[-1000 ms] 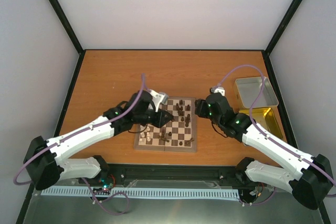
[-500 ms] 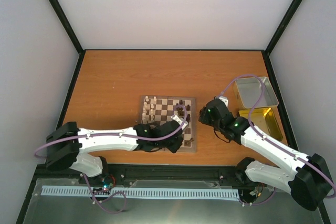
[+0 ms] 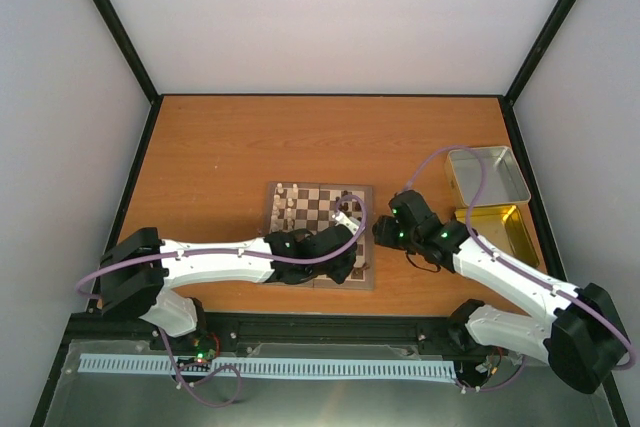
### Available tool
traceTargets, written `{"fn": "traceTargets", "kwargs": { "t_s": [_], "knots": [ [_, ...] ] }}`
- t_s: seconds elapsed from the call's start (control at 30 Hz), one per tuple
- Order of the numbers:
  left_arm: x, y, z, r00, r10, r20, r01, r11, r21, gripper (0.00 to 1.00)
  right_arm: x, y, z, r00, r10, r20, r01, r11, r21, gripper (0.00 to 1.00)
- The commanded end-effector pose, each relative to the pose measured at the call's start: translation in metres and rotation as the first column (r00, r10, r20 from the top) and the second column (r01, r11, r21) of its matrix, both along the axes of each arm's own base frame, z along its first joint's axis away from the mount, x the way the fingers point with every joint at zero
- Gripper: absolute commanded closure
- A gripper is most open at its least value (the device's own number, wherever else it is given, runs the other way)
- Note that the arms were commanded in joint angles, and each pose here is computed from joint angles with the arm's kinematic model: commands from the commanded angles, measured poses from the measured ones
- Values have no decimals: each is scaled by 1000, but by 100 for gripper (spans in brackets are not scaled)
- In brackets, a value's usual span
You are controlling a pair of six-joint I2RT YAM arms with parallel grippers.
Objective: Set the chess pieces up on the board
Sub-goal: Place the chess piece on the chessboard, then pick up the chess piece from the chessboard.
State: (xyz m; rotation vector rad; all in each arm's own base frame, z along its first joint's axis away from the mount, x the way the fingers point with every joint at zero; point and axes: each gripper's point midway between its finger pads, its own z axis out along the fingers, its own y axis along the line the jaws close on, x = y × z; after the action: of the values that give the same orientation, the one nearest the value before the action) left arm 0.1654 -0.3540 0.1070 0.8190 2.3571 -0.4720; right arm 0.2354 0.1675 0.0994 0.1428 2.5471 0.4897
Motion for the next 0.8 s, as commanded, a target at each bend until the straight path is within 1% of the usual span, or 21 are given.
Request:
{"fn": "traceTargets", "kwargs": {
  "t_s": [0.0,0.07,0.17,0.27,0.37,0.57,0.77],
  "knots": [
    [7,-12,21,999,1,48,2,999,-48,99,-43,21,-14,961,190,-199,-174,980,95,47],
    [6,-14,22,999,0,45,2,998,-61,99,-55,29,-14,946,227,-233,-192,967,165,50],
    [8,-11,23,998,20,53,-17,998,-68,99,-67,43,-13,927,276,-253,-204,939,277,50],
    [11,-6,28,997,40,68,-34,996,-80,99,-73,52,-24,909,294,-294,-191,923,335,53],
    [11,-1,32,996,57,75,-50,995,-91,99,-76,51,-34,897,284,-340,-173,931,320,55],
    [12,6,38,994,79,76,-69,989,-131,99,-81,52,-42,880,291,-375,-172,931,321,56],
    [10,4,42,995,64,77,-52,988,-148,99,-73,57,-53,882,263,-391,-140,939,314,64]
  ]
}}
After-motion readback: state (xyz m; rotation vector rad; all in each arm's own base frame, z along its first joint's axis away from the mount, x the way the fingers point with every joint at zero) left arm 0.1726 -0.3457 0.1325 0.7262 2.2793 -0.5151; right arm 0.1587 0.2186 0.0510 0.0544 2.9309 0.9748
